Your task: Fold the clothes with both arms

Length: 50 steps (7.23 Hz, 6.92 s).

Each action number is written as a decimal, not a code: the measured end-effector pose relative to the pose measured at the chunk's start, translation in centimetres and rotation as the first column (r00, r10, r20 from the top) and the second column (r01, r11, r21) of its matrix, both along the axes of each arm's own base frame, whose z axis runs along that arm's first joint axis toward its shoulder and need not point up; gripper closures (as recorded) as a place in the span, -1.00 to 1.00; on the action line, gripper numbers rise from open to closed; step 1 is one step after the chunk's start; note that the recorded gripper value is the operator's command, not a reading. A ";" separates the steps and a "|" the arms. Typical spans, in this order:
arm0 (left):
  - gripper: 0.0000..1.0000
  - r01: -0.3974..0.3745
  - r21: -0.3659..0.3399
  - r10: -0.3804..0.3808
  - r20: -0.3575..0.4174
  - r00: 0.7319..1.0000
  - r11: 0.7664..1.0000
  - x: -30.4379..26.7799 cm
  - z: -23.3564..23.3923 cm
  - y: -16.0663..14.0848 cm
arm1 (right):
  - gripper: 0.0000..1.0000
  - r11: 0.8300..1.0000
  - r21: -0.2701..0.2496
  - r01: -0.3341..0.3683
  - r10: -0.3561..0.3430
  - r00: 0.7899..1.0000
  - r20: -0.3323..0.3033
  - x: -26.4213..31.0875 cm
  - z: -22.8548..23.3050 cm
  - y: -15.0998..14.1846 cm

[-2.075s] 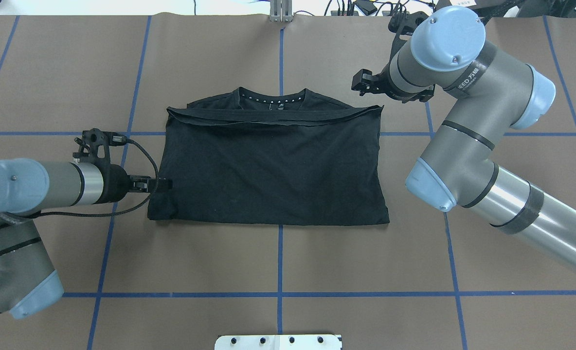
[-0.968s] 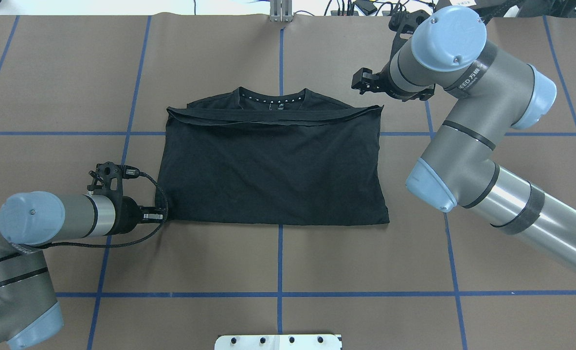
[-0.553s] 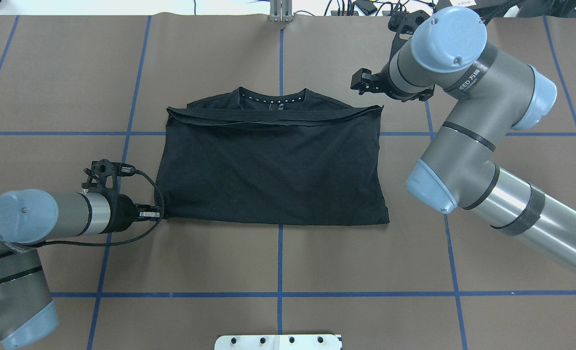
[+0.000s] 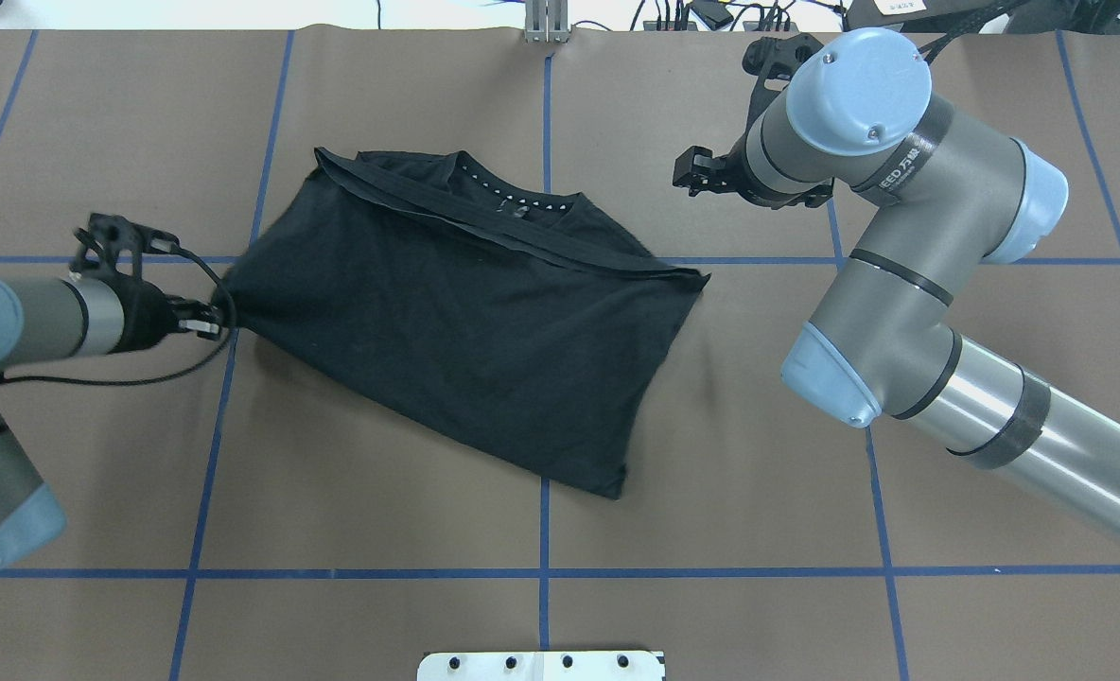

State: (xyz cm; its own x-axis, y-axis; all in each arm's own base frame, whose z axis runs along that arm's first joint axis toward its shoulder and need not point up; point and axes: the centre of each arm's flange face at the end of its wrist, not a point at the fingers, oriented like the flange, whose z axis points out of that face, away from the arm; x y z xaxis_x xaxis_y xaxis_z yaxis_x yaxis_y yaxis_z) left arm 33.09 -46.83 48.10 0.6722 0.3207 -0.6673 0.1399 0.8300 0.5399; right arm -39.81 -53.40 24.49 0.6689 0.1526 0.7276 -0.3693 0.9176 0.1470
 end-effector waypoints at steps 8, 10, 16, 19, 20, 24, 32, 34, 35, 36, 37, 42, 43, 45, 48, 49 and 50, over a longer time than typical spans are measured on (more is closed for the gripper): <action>-1.00 0.042 0.127 -0.061 0.148 0.987 0.991 -4.8 1.6 -25.5 | -1.00 0.999 0.001 0.032 -0.032 0.999 0.006 -2.4 -0.4 1.6; -1.00 0.003 0.169 -0.031 0.162 0.986 0.986 -8.7 1.6 -26.5 | -1.00 0.999 0.003 0.034 -0.034 0.999 0.010 -4.4 -1.1 2.5; -1.00 0.012 0.152 -0.029 0.112 0.993 0.988 -10.5 2.0 -24.9 | -0.85 0.988 -0.042 -0.146 0.151 0.977 0.153 -22.4 -6.4 4.2; -1.00 0.012 0.149 -0.029 0.111 0.993 0.989 -10.7 2.9 -24.2 | -0.39 0.983 -0.084 -0.162 0.174 0.970 0.169 -25.6 -5.7 7.4; -1.00 0.012 0.149 -0.029 0.111 0.993 0.989 -10.7 3.0 -24.1 | -0.30 0.983 -0.077 -0.168 0.179 0.970 0.166 -26.0 -5.6 7.9; -1.00 0.011 0.149 -0.027 0.111 0.993 0.989 -10.7 3.4 -23.8 | -0.32 0.983 -0.073 -0.168 0.176 0.975 0.137 -27.2 -4.3 8.6; -1.00 0.011 0.151 -0.028 0.110 0.994 0.988 -10.8 3.6 -23.7 | 0.55 0.983 -0.059 -0.173 0.179 0.976 0.123 -27.5 -4.3 8.5; -1.00 0.011 0.151 -0.028 0.110 0.994 0.988 -10.7 3.6 -23.7 | 1.00 0.984 -0.057 -0.170 0.176 0.977 0.124 -27.5 -4.4 8.6; -1.00 0.011 0.151 -0.028 0.110 0.994 0.988 -10.8 3.6 -23.7 | 1.00 0.984 -0.055 -0.167 0.173 0.977 0.126 -27.6 -4.6 8.7; -1.00 0.011 0.151 -0.028 0.110 0.994 0.988 -10.8 3.6 -23.7 | 1.00 0.985 -0.053 -0.165 0.171 0.977 0.128 -27.5 -4.7 8.8; -1.00 0.011 0.152 -0.028 0.110 0.994 0.988 -10.8 3.6 -23.7 | 1.00 0.985 -0.052 -0.164 0.169 0.977 0.132 -27.4 -5.0 8.9; -1.00 0.011 0.155 -0.028 0.108 0.994 0.988 -10.7 3.4 -23.8 | 1.00 0.994 -0.027 -0.108 0.111 0.983 0.148 -24.1 -9.0 20.9; -1.00 0.010 0.155 -0.027 0.107 0.994 0.988 -10.7 3.3 -23.8 | 1.00 0.995 -0.013 -0.100 0.101 0.983 0.151 -23.2 -8.4 24.4; -1.00 0.011 0.155 -0.027 0.106 0.994 0.988 -10.7 3.3 -23.8 | 1.00 0.996 -0.010 -0.090 0.091 0.984 0.155 -22.8 -7.7 27.8; -1.00 0.011 0.156 -0.028 0.105 0.994 0.988 -10.7 3.2 -23.8 | -1.00 0.996 0.002 -0.089 0.088 0.986 0.143 -22.7 -7.8 28.0; -1.00 0.011 0.156 -0.028 0.105 0.994 0.988 -10.7 3.2 -23.8 | -1.00 0.998 0.004 -0.067 0.066 0.992 0.111 -21.9 -8.1 26.5; -1.00 0.011 0.156 -0.028 0.105 0.994 0.988 -10.7 3.2 -23.8 | -1.00 1.000 0.004 -0.027 0.027 0.997 0.078 -20.9 -8.2 24.5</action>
State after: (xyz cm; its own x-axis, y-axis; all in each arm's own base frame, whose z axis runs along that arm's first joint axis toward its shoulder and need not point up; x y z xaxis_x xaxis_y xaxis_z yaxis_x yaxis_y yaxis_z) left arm 22.39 -70.65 51.27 0.7438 0.4011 -0.5347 0.0899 0.7327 0.6746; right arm -60.73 -28.85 16.29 0.6059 0.1661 0.7780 -0.4046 0.9064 0.1215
